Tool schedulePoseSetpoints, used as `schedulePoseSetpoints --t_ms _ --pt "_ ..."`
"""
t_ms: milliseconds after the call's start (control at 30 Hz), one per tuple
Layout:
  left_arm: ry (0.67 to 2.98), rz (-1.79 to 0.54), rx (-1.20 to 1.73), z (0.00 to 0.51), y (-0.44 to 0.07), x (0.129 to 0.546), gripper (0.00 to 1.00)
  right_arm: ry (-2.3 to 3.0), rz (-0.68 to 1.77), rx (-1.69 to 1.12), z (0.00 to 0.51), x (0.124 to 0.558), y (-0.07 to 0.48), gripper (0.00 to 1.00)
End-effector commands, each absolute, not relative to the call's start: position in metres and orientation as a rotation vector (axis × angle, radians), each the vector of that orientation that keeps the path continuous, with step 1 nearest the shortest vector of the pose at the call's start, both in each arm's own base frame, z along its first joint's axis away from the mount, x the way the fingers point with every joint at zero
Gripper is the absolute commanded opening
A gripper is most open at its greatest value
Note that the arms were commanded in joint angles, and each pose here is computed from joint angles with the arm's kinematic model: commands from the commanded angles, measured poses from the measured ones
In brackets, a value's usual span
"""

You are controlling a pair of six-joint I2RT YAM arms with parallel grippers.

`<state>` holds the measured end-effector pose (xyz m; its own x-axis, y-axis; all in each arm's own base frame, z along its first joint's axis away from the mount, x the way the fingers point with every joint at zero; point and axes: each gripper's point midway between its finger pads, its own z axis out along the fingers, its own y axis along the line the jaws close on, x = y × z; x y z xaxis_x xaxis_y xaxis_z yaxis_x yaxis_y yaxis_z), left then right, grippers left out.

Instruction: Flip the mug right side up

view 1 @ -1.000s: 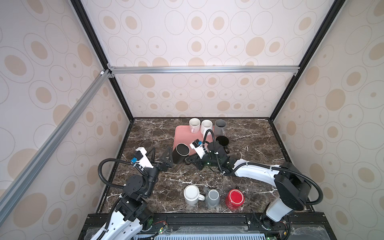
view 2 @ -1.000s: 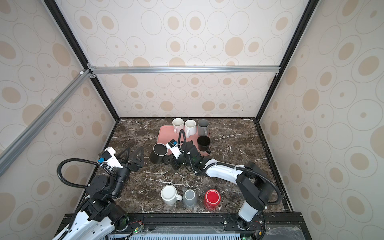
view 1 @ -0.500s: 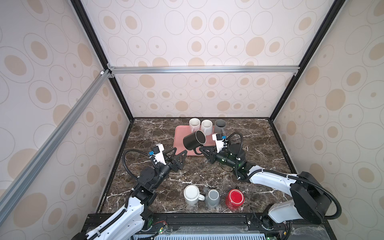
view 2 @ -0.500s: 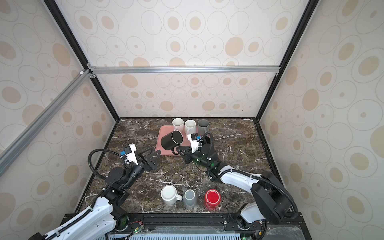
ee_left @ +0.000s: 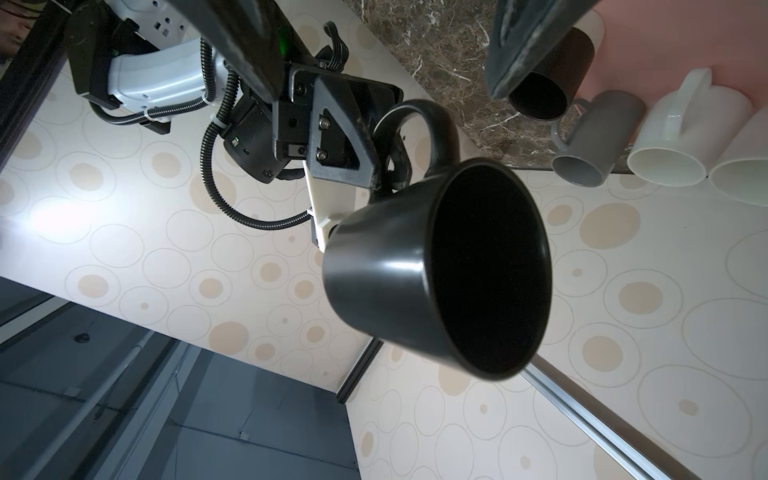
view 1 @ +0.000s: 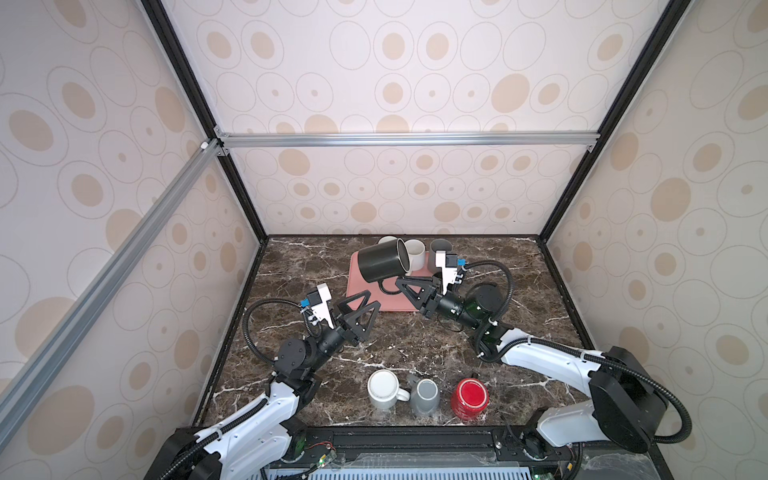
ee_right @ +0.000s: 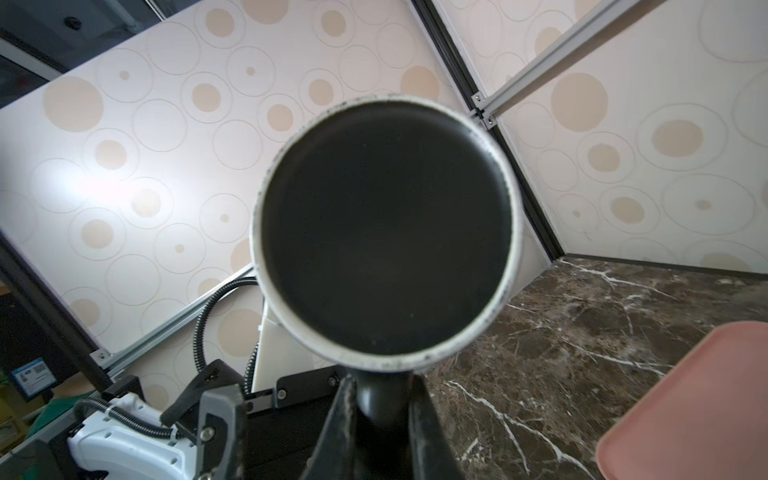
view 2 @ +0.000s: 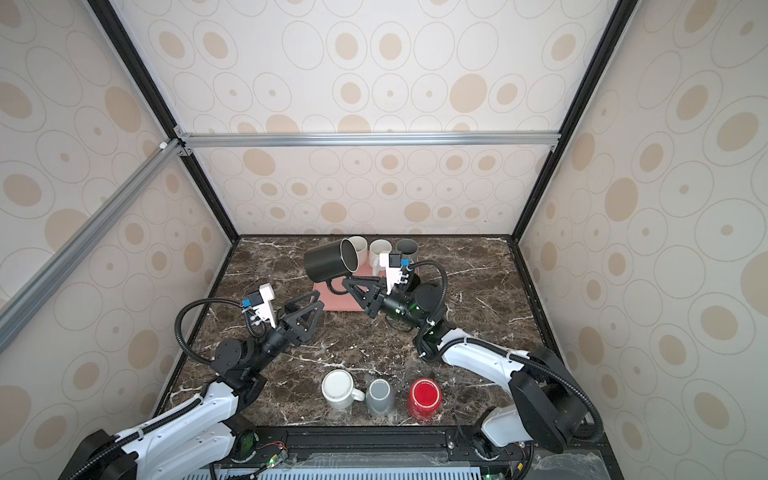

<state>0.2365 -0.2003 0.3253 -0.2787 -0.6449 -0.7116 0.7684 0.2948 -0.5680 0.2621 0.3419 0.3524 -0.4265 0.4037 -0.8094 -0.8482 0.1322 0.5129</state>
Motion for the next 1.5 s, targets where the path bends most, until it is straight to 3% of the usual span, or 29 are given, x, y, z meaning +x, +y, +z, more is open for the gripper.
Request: schedulePoseSetpoints --t_ms 0,700,900,1100,1200,1467 --pt "1.130 -1.434 0.167 0.354 -0.198 0.225 0.73 1.091 1.611 -0.552 0.417 0.233 0.338 0.00" --pt "1.067 -1.459 0.168 0.374 -0.195 0.222 0.27 1.176 1.688 -0.619 0.385 0.223 0.370 0.00" --pt "1.145 -1.408 0.143 0.369 -0.199 0.236 0.01 1.227 1.649 -0.600 0.374 0.228 0.371 0.01" --pt "1.216 -1.316 0.136 0.369 -0.198 0.245 0.00 1.330 1.520 -0.587 0.358 0.234 0.363 0.40" --pt "1.308 -1.222 0.136 0.365 -0.199 0.257 0.00 1.429 1.406 -0.573 0.343 0.239 0.355 0.52" --pt "1.635 -0.887 0.097 0.336 -0.192 0.309 0.00 1.607 1.117 -0.525 0.311 0.247 0.317 0.55"
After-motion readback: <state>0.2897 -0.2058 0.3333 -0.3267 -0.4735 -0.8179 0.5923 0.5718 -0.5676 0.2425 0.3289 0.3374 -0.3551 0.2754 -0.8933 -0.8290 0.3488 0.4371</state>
